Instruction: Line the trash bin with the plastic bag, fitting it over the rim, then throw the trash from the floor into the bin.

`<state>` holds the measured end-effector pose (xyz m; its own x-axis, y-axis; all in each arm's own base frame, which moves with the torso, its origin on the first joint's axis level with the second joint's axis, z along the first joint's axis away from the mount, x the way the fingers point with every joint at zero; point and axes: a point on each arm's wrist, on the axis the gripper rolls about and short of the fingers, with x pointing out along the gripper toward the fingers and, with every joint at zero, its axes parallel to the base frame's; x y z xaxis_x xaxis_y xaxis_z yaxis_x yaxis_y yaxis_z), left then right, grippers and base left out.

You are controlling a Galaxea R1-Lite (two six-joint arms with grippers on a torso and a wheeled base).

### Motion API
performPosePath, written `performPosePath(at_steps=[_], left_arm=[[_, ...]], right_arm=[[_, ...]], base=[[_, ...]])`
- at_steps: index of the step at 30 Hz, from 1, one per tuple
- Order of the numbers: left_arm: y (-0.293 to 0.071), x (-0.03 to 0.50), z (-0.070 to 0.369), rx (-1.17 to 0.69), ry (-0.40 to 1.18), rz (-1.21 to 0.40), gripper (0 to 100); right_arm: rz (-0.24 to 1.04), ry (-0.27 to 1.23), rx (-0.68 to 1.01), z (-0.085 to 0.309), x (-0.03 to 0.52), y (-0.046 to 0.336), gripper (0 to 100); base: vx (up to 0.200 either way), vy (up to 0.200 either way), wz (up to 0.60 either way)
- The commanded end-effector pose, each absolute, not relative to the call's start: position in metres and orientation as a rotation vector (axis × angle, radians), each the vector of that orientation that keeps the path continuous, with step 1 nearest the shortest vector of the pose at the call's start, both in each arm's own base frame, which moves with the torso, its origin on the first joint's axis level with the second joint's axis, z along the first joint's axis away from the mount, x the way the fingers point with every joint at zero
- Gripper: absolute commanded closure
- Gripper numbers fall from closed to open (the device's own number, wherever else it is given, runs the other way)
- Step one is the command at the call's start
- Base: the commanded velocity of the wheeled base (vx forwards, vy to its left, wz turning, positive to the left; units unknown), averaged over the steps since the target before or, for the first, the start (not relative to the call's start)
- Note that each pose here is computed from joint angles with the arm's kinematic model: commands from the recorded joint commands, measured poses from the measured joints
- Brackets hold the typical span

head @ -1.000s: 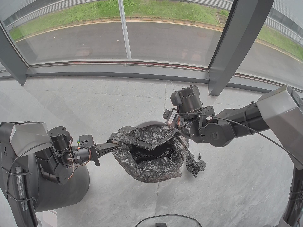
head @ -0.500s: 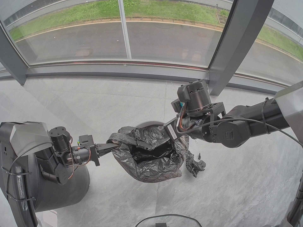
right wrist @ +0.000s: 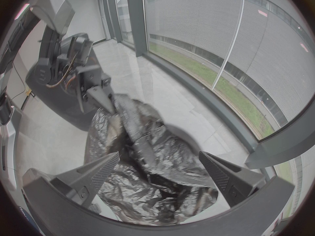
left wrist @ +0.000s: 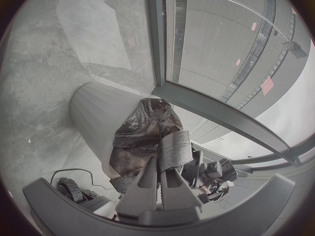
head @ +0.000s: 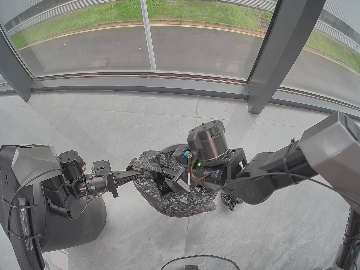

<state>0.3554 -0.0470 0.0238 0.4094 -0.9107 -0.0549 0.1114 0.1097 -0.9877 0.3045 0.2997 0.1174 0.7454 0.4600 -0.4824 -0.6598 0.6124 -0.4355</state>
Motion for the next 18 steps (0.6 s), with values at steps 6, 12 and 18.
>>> performPosePath(at_steps=[6,12,18], left_arm=[[-0.047,0.355,0.023,-1.224,0.848,-0.899,100],[-0.047,0.355,0.023,-1.224,0.849,-0.9,100],[-0.047,0.355,0.023,-1.224,0.848,-0.899,100]], right_arm=[[0.688,0.404,-0.661,0.085,0.301,0.313,0],[0.678,0.399,-0.658,0.089,0.302,0.311,0],[0.68,0.44,-0.671,0.068,0.305,0.314,0]], base=[[0.0,0.0,0.0],[0.0,0.0,0.0],[0.0,0.0,0.0]])
